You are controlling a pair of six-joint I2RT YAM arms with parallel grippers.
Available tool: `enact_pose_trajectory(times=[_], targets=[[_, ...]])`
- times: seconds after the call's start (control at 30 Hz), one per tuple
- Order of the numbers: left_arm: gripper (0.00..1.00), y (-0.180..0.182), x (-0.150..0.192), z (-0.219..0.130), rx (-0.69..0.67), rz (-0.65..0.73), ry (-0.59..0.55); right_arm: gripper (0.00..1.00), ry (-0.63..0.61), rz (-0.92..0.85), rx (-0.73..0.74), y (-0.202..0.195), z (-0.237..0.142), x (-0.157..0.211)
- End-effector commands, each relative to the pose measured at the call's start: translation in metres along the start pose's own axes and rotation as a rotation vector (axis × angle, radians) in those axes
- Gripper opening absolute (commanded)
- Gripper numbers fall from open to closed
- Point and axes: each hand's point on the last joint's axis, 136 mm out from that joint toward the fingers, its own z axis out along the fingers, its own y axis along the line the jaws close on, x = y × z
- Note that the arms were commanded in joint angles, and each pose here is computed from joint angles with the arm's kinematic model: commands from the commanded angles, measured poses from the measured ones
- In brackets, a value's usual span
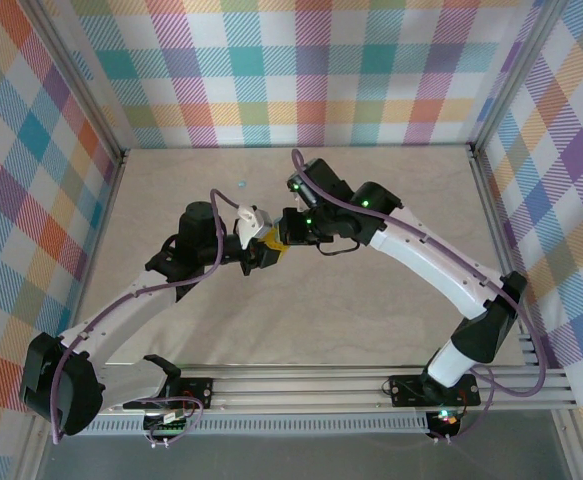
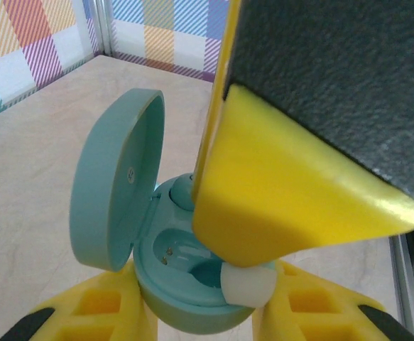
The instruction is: Insert the wireless bluetooth earbuds into the charging case
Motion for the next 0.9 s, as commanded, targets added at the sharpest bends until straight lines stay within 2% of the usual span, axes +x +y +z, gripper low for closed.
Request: enact_pose_trajectory(times=[0.0,0.4,0.87], targets=[[0.2,-0.009,-0.032,-0.006,0.019,0.072,-0.08,0.09,0.013,-0.024,0.044,-0.006,-0.002,0.005],[0.2,-0.012,-0.032,-0.008,0.017,0.064,-0.092,0.11,0.032,-0.045,0.135,-0.019,0.003,0.004],[0.2,-0.016,-0.034,-0.011,0.025,0.067,-0.099,0.11,0.008,-0.046,0.145,-0.018,0.007,-0.004]])
